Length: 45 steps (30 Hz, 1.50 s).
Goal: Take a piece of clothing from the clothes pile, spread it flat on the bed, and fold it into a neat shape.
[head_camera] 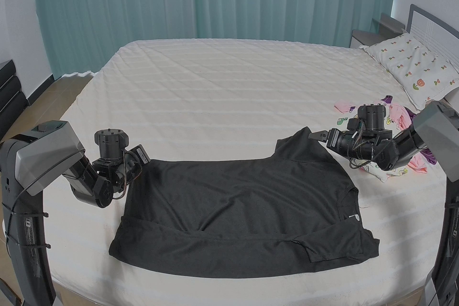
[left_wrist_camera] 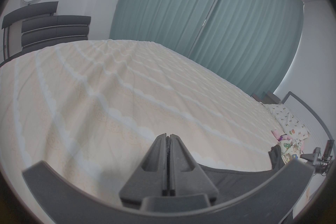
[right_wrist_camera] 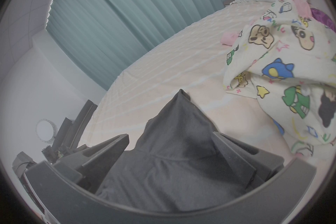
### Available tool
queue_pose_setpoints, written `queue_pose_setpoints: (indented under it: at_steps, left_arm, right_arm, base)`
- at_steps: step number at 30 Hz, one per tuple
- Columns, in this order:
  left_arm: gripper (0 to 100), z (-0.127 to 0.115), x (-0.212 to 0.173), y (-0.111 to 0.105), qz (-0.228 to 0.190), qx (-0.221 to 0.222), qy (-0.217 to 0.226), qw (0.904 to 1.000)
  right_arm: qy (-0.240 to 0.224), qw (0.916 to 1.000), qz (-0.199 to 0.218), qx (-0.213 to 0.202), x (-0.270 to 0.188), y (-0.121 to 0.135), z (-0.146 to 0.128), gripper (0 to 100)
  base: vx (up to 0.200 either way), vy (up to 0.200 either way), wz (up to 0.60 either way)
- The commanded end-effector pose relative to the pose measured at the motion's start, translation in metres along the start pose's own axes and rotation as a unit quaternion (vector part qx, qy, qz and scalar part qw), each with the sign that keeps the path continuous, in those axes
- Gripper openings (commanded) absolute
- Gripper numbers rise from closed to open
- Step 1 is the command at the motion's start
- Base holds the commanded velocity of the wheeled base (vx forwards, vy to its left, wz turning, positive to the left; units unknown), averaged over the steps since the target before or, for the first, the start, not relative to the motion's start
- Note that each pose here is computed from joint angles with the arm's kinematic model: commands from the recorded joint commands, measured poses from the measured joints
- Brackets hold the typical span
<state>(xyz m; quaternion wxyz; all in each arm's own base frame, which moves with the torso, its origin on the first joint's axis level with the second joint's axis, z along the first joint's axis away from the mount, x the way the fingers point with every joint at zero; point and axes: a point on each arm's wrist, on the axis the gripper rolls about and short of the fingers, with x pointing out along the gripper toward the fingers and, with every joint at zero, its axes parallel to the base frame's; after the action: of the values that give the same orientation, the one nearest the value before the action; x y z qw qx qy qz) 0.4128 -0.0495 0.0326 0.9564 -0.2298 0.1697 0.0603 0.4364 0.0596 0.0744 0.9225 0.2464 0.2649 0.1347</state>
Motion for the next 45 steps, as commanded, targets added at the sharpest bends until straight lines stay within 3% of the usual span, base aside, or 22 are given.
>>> queue_pose_setpoints:
  at_steps: [1, 8, 26, 27, 36, 45]
  left_arm:
    - [0, 0.003, -0.002, -0.001, 0.000, -0.001, -0.004, 1.0000]
    - [0, 0.002, -0.004, 0.001, 0.003, 0.000, 0.000, 1.0000]
    - [0, 0.000, -0.002, 0.003, 0.007, 0.000, 0.002, 1.0000]
    - [0, -0.001, -0.002, 0.003, 0.008, 0.000, 0.003, 1.0000]
    - [0, 0.005, -0.003, 0.004, 0.009, -0.003, -0.004, 1.0000]
    - [0, 0.021, -0.005, 0.009, 0.012, -0.010, -0.024, 0.9996]
  right_arm:
    - [0.020, 0.9995, -0.025, -0.005, 0.045, -0.021, -0.014, 100]
    - [0.008, 0.9997, -0.024, -0.008, 0.057, -0.035, -0.015, 100]
    - [-0.011, 0.9998, -0.014, -0.008, 0.066, -0.036, -0.006, 100]
    - [-0.011, 0.9998, -0.014, -0.008, 0.066, -0.036, -0.006, 0]
    - [-0.029, 0.9987, -0.011, 0.040, 0.053, -0.033, 0.009, 0]
    - [-0.050, 0.9973, -0.011, 0.053, 0.021, -0.033, 0.024, 0]
  base:
    - [0.000, 0.000, 0.00]
    - [0.000, 0.000, 0.00]
    - [0.000, 0.000, 0.00]
    - [0.000, 0.000, 0.00]
    - [0.000, 0.000, 0.00]
    - [0.000, 0.000, 0.00]
